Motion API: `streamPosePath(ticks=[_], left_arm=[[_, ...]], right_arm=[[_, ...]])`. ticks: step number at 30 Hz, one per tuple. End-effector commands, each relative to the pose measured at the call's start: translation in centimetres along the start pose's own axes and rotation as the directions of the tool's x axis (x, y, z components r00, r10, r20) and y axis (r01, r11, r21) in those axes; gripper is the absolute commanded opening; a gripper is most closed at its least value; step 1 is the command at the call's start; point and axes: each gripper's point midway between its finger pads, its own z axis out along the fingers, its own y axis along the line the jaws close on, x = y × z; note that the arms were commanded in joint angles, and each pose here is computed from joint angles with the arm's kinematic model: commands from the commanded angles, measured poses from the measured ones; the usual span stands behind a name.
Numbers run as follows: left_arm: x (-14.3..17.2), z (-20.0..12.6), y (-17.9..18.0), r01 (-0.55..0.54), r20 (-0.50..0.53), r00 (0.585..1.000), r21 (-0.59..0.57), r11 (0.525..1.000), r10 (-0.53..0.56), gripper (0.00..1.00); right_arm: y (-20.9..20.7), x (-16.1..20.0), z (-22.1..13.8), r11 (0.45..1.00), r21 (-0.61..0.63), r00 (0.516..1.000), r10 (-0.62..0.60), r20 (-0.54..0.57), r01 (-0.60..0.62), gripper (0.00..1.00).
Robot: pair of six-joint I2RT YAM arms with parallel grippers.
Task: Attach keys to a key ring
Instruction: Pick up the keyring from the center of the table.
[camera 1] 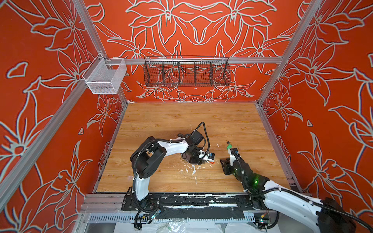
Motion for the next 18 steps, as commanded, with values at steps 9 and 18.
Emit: streamPosePath(ticks=[9, 18], left_arm=[[-2.9, -4.2, -0.7, 0.153, 0.186, 0.971, 0.002, 0.988, -0.151, 0.0], [-4.6, -8.9, -0.3, 0.449, 0.243, 0.865, 0.016, 0.893, -0.439, 0.0]], right_arm=[[-0.5, -1.8, -0.5, 0.998, 0.03, 0.996, 0.054, 0.069, -0.056, 0.45], [-1.3, -1.5, -1.9, 0.979, 0.019, 0.975, 0.202, 0.09, -0.204, 0.31]])
